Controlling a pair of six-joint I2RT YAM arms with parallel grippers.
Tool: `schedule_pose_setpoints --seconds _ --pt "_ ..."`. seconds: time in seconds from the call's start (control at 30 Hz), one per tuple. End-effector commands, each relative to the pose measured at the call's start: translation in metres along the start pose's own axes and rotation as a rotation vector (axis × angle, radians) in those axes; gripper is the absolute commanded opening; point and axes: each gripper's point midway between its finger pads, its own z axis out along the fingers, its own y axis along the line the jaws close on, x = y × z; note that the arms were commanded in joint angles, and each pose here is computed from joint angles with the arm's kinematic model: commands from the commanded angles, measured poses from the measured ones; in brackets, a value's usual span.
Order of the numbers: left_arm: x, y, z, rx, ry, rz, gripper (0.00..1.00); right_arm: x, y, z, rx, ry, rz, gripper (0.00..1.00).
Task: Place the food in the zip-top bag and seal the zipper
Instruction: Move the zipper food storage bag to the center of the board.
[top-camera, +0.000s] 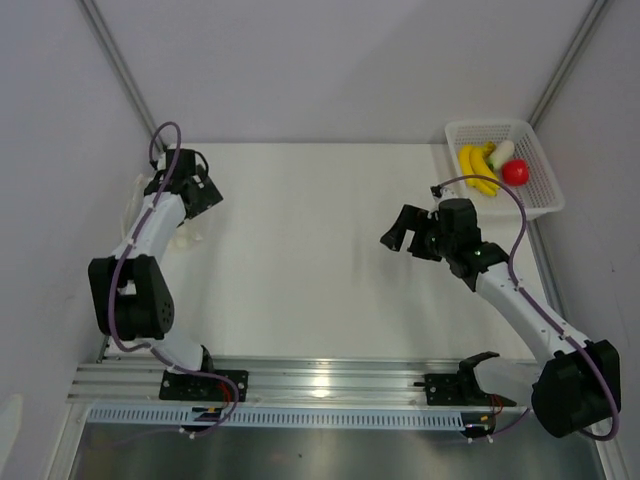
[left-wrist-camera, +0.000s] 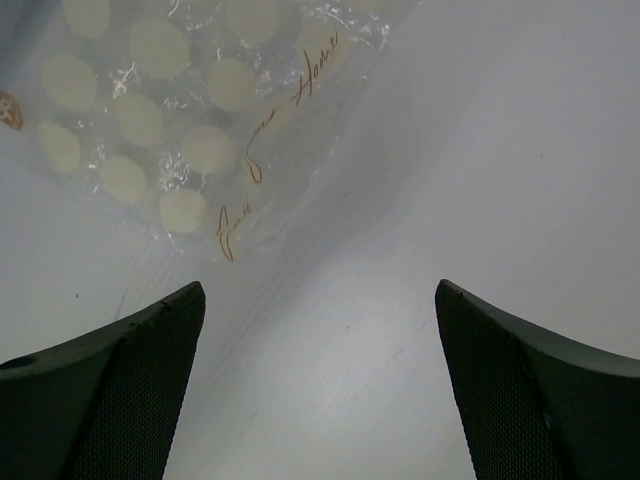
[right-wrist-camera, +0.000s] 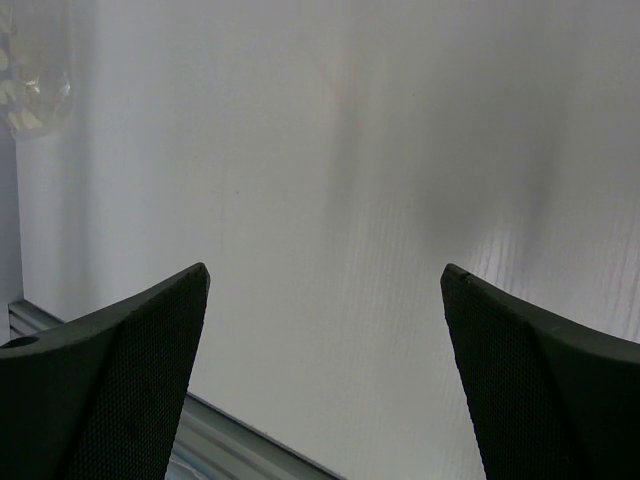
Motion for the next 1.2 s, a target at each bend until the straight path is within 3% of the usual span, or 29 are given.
schedule_pose_setpoints --seconds 0.0,0.27,0.37,0.43,0.47,0.77,0.83,0.87,1.03,1.1,1.13,1.17 --pt "-0.028 -0.001 0.02 -0.011 -0.027 -0.001 0.97 -0.021 0.02 -0.016 -0.069 -0.085 -0.08 0.99" --pt "-0.02 0.003 0.081 -0.022 0.044 0.053 0.96 -0.023 0.026 -0.041 -0.101 -0.145 -0.098 0.99" --pt "-0.013 0.003 0.096 -0.016 0.081 0.074 0.9 -0.022 0.024 -0.044 -0.093 -0.147 -0.102 0.99" --pt "0.0 0.004 0.103 -0.019 0.137 0.094 0.81 -0.019 0.021 -0.045 -0.082 -0.138 -0.101 0.99" --pt "-0.004 0.004 0.103 -0.027 0.147 0.092 0.72 -0.019 0.02 -0.047 -0.078 -0.143 -0.103 0.99" --pt "0.023 0.003 0.109 -0.032 0.297 0.091 0.32 -0.016 0.021 -0.057 -0.081 -0.151 -0.085 0.99" --pt "0.027 0.0 0.107 -0.02 0.333 0.099 0.15 -0.016 0.023 -0.061 -0.087 -0.157 -0.081 0.99" --pt "0.03 -0.002 0.104 -0.014 0.347 0.107 0.01 -0.016 0.023 -0.062 -0.088 -0.159 -0.078 0.99" --pt "0.045 -0.044 0.07 0.106 0.365 0.146 0.01 -0.012 0.025 -0.068 -0.093 -0.151 -0.059 0.99" --pt "0.052 -0.075 0.036 0.209 0.339 0.137 0.01 -0.007 0.024 -0.067 -0.087 -0.135 -0.052 0.99" --pt "0.082 -0.072 0.03 0.223 0.388 0.139 0.01 -0.004 0.023 -0.067 -0.083 -0.128 -0.043 0.99" --pt "0.078 -0.088 0.004 0.317 0.354 0.123 0.01 0.001 0.017 -0.066 -0.059 -0.112 -0.031 0.99"
